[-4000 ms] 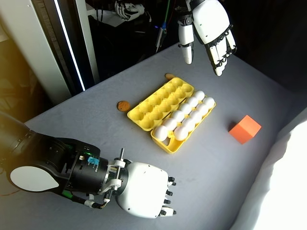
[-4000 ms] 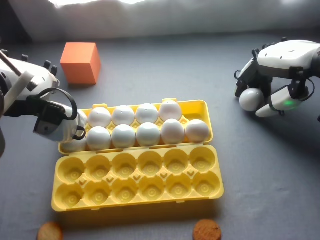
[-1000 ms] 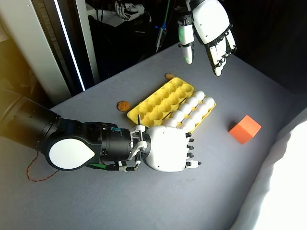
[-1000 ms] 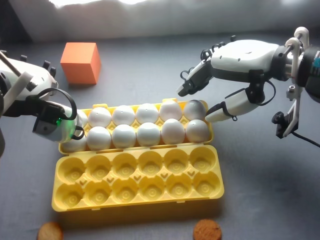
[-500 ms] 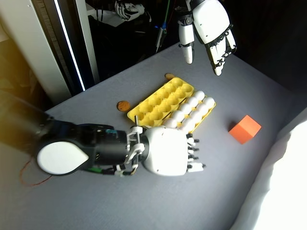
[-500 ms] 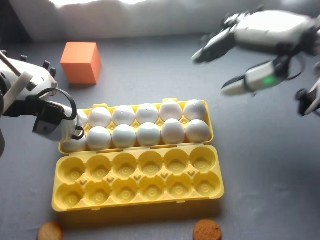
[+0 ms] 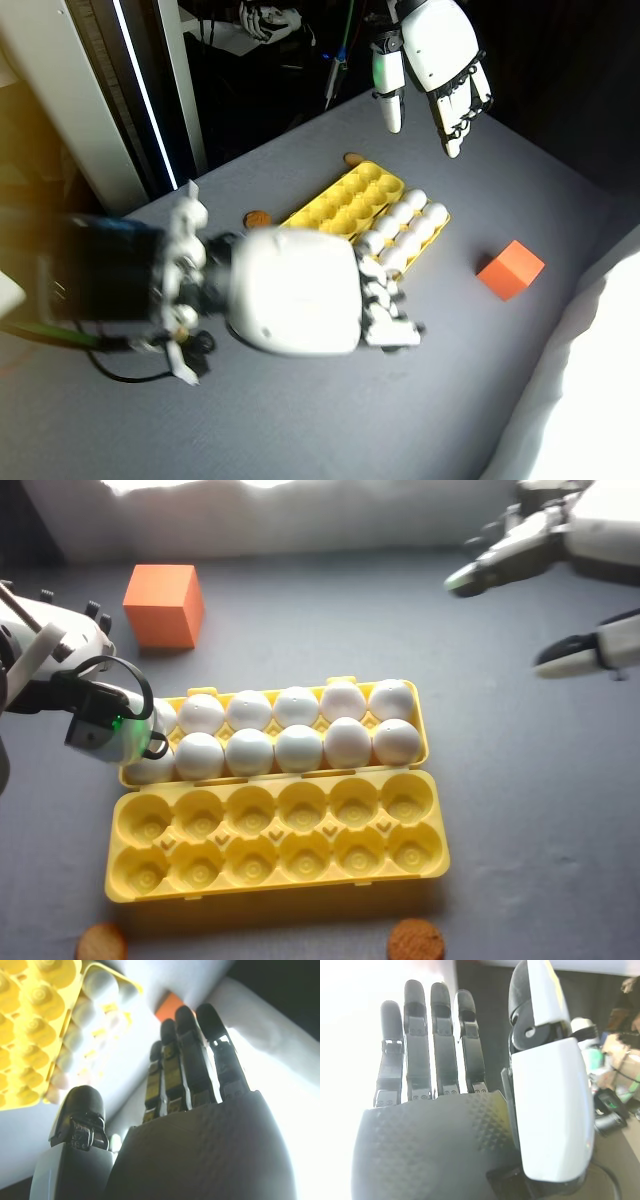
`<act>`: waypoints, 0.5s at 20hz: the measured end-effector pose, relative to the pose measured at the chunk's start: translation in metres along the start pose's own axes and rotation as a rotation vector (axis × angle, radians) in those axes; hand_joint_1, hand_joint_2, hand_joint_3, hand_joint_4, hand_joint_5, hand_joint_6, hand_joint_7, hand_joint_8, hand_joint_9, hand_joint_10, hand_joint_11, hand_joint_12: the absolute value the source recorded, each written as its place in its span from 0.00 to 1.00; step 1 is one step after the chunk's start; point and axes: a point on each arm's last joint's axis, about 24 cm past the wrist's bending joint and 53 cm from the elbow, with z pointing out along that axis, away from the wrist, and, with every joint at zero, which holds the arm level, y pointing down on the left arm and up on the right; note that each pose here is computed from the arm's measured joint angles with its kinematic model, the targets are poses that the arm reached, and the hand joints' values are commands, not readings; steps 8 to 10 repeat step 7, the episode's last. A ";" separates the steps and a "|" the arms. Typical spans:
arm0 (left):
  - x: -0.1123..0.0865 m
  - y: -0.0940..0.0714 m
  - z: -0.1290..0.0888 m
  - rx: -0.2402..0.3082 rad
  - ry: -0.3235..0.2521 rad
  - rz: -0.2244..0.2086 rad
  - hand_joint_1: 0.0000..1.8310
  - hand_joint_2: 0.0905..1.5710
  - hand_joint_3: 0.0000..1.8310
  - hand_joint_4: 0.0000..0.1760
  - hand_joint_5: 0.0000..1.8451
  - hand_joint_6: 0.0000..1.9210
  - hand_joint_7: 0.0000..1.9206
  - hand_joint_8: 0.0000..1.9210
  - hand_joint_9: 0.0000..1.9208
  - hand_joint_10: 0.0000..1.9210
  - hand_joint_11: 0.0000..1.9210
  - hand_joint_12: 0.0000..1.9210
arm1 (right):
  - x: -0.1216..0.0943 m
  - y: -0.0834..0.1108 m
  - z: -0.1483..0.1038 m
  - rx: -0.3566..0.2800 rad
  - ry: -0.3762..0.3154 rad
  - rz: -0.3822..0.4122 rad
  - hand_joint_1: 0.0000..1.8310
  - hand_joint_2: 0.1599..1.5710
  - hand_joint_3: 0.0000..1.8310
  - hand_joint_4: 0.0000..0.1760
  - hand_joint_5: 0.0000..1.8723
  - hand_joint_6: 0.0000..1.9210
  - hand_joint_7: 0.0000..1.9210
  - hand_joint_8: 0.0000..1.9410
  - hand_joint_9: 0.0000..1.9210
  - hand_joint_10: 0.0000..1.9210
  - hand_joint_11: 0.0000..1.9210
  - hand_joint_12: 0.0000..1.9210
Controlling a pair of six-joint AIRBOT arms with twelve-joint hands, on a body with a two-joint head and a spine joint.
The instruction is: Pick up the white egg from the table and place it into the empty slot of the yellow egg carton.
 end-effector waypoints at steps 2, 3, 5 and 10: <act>0.000 0.000 0.000 0.001 0.000 0.001 0.00 0.89 0.00 0.00 0.11 0.00 0.18 0.00 0.21 0.00 0.00 0.65 | -0.003 -0.007 -0.016 0.044 0.003 -0.006 0.48 0.63 0.00 0.00 0.26 0.00 0.30 0.00 0.30 0.00 0.01 0.68; 0.000 -0.001 0.000 0.002 0.000 0.001 0.00 0.89 0.00 0.00 0.09 0.00 0.17 0.00 0.20 0.00 0.00 0.65 | 0.002 -0.011 -0.024 0.072 0.027 -0.043 0.50 0.62 0.00 0.00 0.26 0.00 0.29 0.00 0.29 0.00 0.01 0.68; 0.000 -0.001 0.000 0.003 0.000 0.001 0.00 0.89 0.00 0.00 0.10 0.00 0.18 0.00 0.20 0.00 0.00 0.66 | 0.009 -0.007 -0.030 0.072 0.056 -0.096 0.48 0.63 0.00 0.00 0.22 0.00 0.26 0.00 0.26 0.00 0.00 0.66; 0.000 -0.001 0.000 0.003 0.000 0.000 0.00 0.89 0.00 0.00 0.11 0.00 0.19 0.01 0.21 0.00 0.00 0.66 | 0.012 0.004 -0.033 0.042 0.064 -0.112 0.48 0.63 0.00 0.00 0.21 0.00 0.25 0.00 0.25 0.00 0.00 0.64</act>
